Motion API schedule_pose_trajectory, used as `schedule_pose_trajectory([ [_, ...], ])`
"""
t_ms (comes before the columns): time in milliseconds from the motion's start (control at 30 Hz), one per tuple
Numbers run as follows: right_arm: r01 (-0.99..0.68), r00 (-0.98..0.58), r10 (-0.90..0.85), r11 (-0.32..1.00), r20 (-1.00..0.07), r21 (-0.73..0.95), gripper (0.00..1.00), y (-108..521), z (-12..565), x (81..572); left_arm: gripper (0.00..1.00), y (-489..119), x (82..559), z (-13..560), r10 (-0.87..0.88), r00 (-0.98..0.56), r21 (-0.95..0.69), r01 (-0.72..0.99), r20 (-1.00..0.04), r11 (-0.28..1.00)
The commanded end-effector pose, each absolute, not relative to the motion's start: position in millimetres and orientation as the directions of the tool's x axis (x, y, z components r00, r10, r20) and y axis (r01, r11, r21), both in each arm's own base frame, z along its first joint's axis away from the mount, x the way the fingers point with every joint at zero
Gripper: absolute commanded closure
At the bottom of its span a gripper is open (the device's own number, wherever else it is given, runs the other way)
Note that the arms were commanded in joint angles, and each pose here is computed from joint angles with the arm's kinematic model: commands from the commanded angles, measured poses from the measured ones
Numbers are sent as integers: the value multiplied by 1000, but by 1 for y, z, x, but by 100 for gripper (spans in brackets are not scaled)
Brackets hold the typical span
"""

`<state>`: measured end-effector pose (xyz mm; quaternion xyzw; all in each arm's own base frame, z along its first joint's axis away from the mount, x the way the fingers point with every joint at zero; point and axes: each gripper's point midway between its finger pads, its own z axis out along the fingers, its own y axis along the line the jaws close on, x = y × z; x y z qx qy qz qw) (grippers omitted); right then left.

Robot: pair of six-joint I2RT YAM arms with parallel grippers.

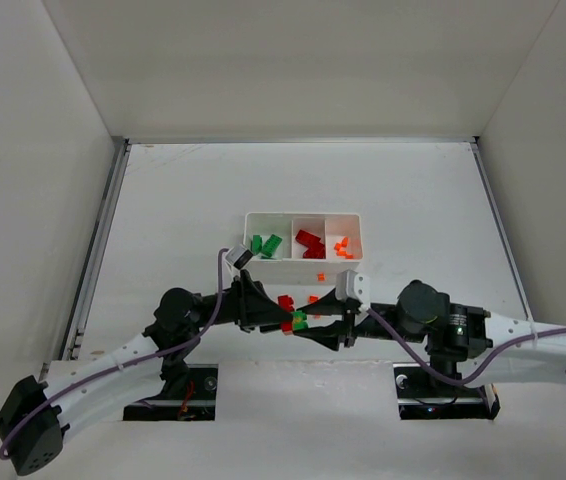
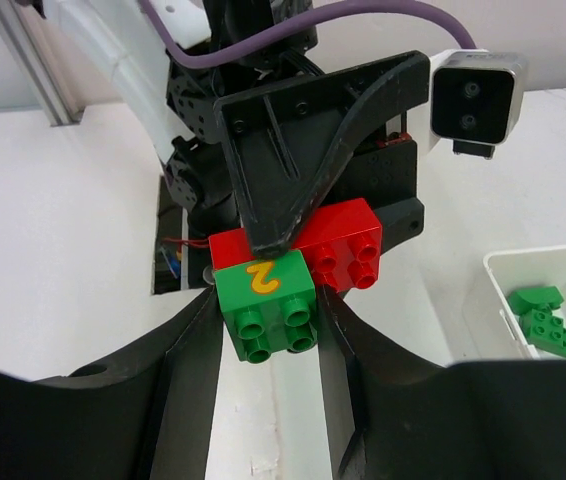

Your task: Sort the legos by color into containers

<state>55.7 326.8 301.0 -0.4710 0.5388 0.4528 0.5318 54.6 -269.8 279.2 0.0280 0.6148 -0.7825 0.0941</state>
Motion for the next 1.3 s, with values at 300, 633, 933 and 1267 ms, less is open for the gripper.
schedule_pose_trajectory([
  [300,-984,-8,43,177,-999,15,71,315,312,63,47,-266,57,295,-153,-968,-934,235,-199,-270],
  [633,-983,-15,11,182,-1000,17,71,327,303,67,57,-268,55,296,-152,-967,-932,241,-206,-270],
  [933,-974,-14,16,226,-1000,17,71,319,303,76,69,-265,61,285,-177,-962,-941,248,-210,-229],
  [1267,-967,-15,12,255,-1000,17,71,304,303,79,77,-262,60,280,-174,-949,-938,292,-261,-187],
])
